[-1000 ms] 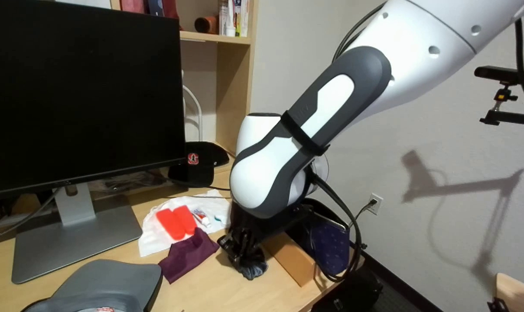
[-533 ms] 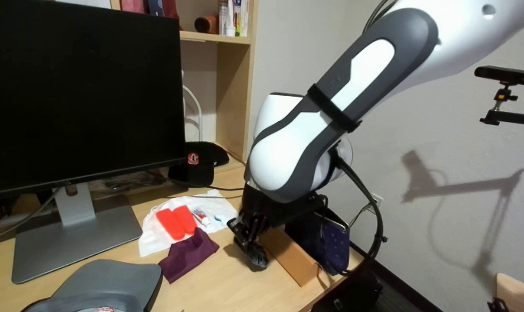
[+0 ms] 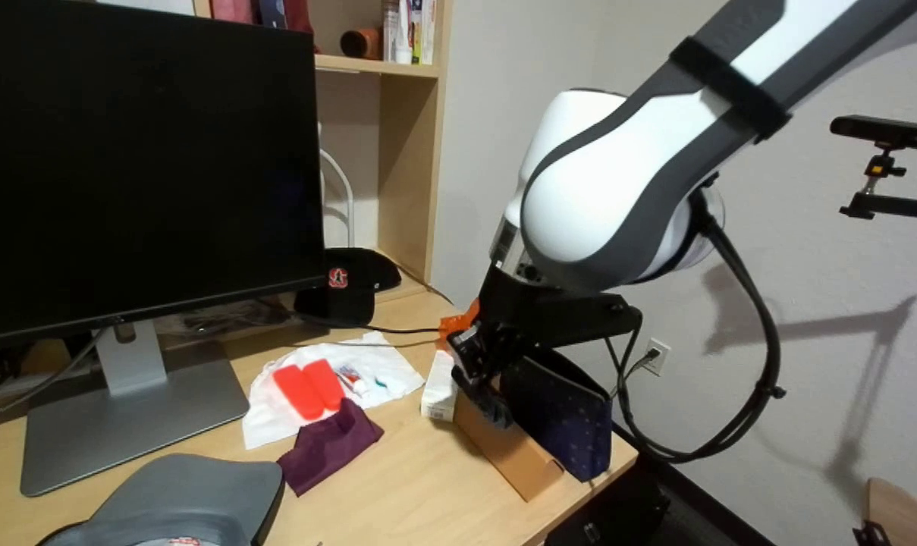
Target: Pick up the ribbon and the clothe put them in the parse
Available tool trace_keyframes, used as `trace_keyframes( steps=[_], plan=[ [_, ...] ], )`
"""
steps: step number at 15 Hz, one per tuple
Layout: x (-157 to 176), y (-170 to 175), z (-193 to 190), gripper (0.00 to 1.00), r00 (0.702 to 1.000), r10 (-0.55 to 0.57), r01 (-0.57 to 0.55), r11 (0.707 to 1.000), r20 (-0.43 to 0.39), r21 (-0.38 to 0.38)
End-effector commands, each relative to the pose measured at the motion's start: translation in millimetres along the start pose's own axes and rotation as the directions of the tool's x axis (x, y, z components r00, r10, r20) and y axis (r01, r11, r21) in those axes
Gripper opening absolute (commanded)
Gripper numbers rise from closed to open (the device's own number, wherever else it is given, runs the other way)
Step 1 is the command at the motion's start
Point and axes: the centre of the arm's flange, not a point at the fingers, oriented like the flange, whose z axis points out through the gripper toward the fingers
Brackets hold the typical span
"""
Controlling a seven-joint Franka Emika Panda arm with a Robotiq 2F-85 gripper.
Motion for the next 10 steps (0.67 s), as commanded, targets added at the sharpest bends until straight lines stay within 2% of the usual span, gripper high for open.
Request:
trace_keyframes(
  steps=[1,5,10],
  plan=[
    [-30,25,-47,0.08,0.997,0.051,-0.048,0.997,-0.054,0.053],
    [-35,54,-76,0.09,0.992,0.1,-0.091,0.99,-0.083,0.108],
    [-17,104,-94,0.09,0.987,0.137,-0.125,0.983,-0.087,0.132]
  ],
)
